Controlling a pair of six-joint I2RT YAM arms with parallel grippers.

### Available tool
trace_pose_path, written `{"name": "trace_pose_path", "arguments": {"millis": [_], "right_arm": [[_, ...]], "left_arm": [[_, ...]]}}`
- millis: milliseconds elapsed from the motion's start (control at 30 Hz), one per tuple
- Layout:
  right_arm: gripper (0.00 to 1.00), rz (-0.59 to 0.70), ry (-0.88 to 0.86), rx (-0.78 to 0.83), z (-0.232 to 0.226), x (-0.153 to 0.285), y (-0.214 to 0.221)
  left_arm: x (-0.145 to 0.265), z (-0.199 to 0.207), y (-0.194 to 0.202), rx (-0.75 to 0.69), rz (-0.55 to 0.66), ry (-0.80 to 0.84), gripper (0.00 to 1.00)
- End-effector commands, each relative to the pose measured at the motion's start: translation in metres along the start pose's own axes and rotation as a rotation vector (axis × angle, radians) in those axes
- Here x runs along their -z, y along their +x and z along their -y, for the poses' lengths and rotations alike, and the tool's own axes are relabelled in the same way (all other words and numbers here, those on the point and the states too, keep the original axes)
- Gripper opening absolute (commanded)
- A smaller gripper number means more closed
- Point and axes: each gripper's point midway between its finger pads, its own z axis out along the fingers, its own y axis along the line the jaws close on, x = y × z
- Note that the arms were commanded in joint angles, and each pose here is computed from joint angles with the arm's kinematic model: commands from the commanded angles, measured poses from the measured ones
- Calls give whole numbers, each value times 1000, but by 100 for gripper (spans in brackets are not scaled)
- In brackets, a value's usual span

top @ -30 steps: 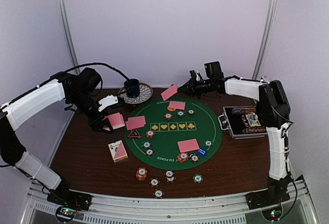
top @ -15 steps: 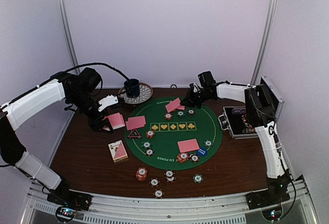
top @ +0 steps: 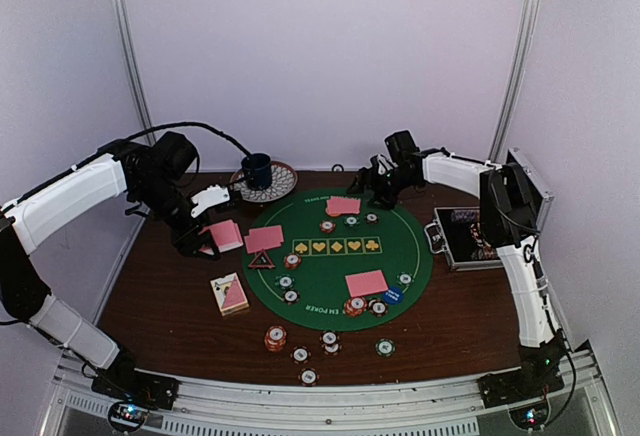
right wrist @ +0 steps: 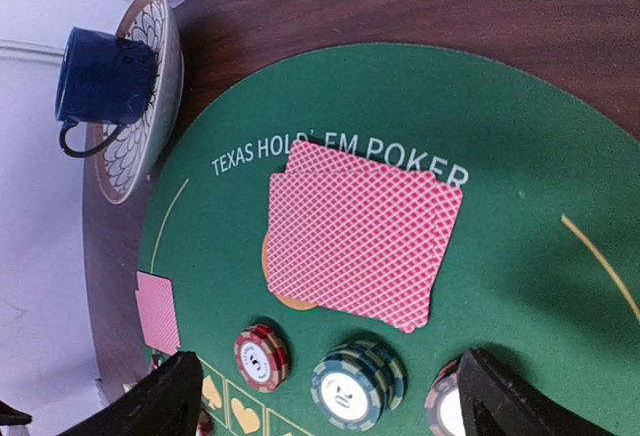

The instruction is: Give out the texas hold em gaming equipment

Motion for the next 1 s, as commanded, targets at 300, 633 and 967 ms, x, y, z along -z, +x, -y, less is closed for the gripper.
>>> {"name": "trace_pose_path", "arguments": {"millis": [300,633,967], "right_arm": [[100,-23,-227,199,-160,73,81],[98,-238,-499,198,-254,69,206],[94,-315,-593,176,-289,47,236]], "left_arm": [[10,-2,-12,-23,47,-9,0],[10,-1,-15,-17,58,2,0],[13,0,-19,-14,74,9,0]]}}
